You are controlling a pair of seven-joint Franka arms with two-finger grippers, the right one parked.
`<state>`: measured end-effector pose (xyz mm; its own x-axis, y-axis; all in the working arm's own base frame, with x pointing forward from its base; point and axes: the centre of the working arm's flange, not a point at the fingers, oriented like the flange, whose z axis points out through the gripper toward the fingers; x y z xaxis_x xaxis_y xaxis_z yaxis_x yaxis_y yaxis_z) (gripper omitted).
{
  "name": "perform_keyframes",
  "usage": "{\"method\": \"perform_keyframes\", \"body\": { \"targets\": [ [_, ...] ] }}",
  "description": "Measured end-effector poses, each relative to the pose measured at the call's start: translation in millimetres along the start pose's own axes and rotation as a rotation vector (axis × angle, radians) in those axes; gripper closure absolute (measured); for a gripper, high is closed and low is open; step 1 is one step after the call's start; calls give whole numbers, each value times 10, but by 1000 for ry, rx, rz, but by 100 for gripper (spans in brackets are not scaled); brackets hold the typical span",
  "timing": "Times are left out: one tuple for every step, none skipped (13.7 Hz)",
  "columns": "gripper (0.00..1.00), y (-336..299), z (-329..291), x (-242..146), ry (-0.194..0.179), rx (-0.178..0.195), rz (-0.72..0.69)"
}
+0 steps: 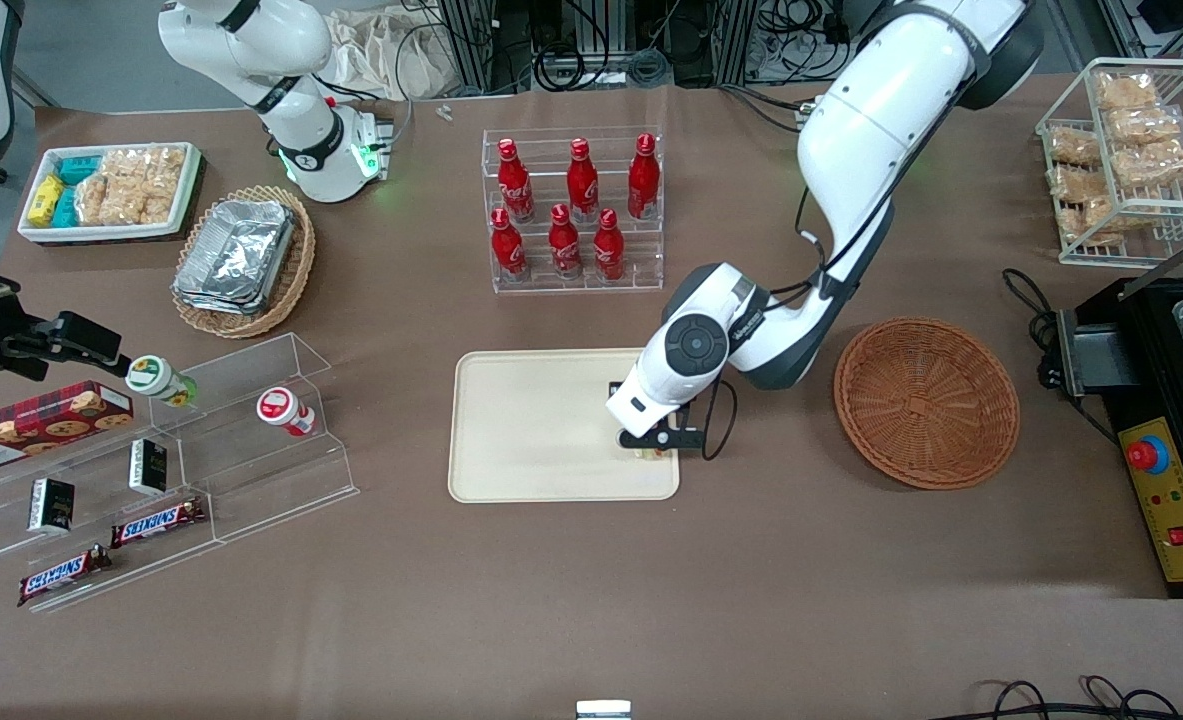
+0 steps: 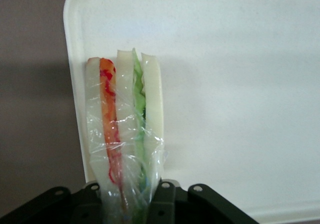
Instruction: Place sandwich from basket to tray
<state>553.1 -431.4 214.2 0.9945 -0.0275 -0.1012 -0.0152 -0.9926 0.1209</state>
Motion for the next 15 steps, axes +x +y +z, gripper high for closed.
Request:
{"method": "perform_keyframes", "body": {
  "targets": [
    [57,-17,28,41,18,21,22],
    [48,-23,25,68,33,36,37],
    [39,-20,7,82,43,40,45],
    [28,-14,-7,90,47,40,47],
    [17,-8,-17,93,49,39,48],
    [6,4,-43,97,51,38,49],
    [0,11,-118,104,51,43,48],
    [0,3,-283,110,42,62,45],
    [0,-13,-558,112,37,87,40],
    [0,-60,-937,104,39,113,30],
    [0,-166,-1362,85,45,139,12],
    [0,-333,-1785,63,54,161,-17],
    [0,-515,-2154,32,62,178,-47],
    [0,-692,-2464,-12,65,192,-79],
    [0,-877,-2723,-53,60,197,-115]
  ]
}}
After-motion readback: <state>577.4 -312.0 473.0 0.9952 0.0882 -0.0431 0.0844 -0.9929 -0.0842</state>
